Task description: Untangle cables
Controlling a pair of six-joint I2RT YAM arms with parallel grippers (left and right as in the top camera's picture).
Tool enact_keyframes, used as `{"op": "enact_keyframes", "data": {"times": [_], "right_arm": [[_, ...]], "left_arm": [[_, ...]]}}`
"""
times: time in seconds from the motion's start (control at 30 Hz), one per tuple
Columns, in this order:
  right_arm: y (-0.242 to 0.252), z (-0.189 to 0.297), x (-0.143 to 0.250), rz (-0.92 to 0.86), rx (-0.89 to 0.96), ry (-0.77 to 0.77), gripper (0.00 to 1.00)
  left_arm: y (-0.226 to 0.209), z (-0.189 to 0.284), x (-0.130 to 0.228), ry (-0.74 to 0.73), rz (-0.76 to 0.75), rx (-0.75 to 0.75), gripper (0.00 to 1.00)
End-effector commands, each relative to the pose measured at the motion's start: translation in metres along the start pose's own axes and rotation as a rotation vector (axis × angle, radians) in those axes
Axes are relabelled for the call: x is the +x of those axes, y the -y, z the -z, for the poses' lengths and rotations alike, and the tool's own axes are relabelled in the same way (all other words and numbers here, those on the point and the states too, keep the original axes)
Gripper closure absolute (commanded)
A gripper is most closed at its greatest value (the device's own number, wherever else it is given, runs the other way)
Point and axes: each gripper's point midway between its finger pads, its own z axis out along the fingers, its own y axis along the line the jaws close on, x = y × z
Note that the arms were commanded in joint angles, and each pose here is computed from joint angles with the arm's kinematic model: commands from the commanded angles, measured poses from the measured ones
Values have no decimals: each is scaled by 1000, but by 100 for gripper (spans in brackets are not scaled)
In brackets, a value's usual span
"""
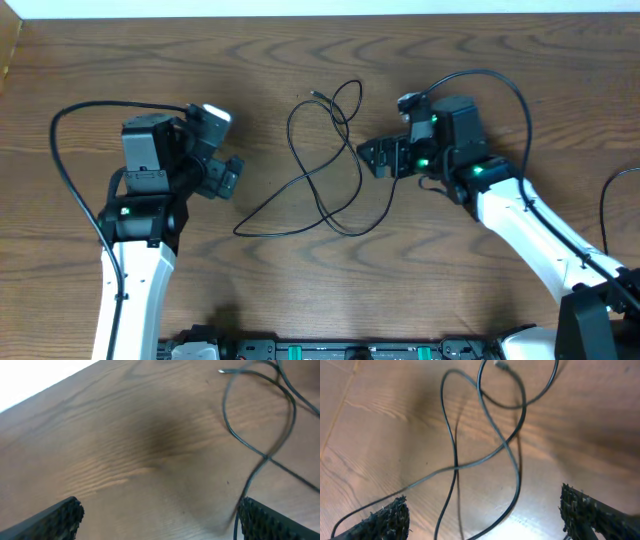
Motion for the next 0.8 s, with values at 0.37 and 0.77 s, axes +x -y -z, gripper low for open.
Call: {"op": "enact_keyframes", "data": {"times": [0.37,0.77], "right_arm": [[-11,-34,58,-236,193,-123,10],[-30,-80,101,-296,116,-244,1]], "left_arm": [[-64,8,8,35,451,-166,0],[-64,-2,15,4,477,-157,0]]}}
